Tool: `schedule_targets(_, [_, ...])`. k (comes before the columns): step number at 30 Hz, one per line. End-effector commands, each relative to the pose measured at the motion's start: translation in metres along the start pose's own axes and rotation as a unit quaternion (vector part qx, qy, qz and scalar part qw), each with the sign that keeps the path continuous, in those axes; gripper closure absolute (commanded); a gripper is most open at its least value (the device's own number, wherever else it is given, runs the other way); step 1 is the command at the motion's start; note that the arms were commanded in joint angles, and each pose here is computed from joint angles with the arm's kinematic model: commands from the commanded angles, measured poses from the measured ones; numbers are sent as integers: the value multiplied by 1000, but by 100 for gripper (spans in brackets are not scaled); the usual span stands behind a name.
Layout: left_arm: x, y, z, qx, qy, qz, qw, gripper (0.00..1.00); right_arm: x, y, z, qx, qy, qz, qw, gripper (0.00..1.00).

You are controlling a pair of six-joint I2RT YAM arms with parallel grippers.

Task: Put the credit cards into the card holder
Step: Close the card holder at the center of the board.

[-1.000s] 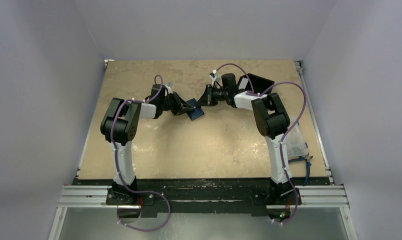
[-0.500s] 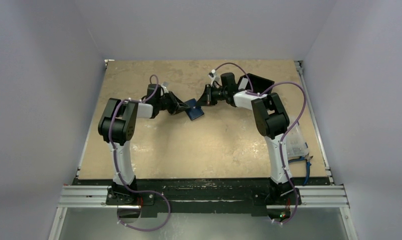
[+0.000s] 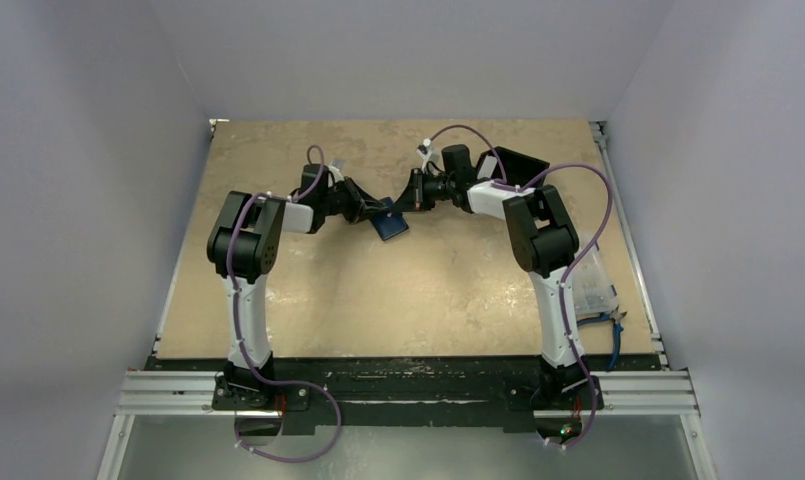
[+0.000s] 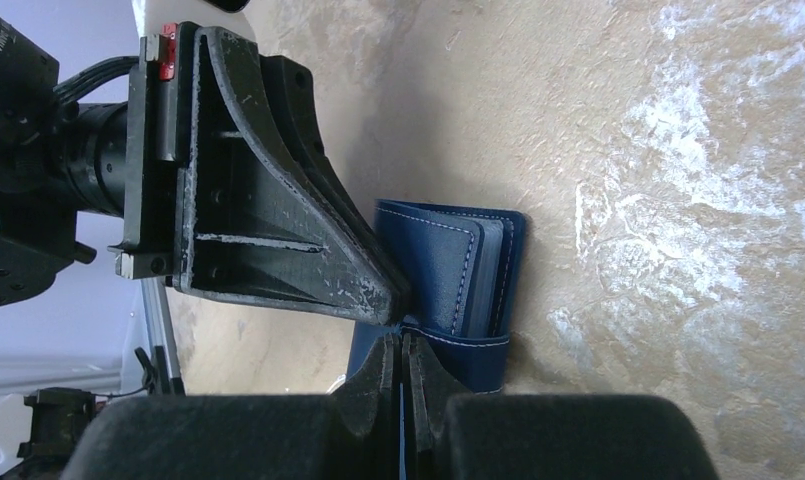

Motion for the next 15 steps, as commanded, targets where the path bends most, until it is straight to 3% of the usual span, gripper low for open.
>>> schedule_targets(1, [-8, 26, -10, 13, -27, -70, 997, 100, -11, -5, 27, -18, 42, 3, 999, 100])
schedule_targets(15, [-2, 62, -2, 69, -50, -113, 990, 100, -19, 7, 32, -2, 57, -16, 998, 100])
Point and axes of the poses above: each gripper's point midway between its finger pads, its own x axis back along the fingers, its own y axis along the line the jaws close on, z = x × y, the point moved 5 cm from there along x, back along the fingers, and after that the axes turned 14 degrees about x, right-handed, at the moved point
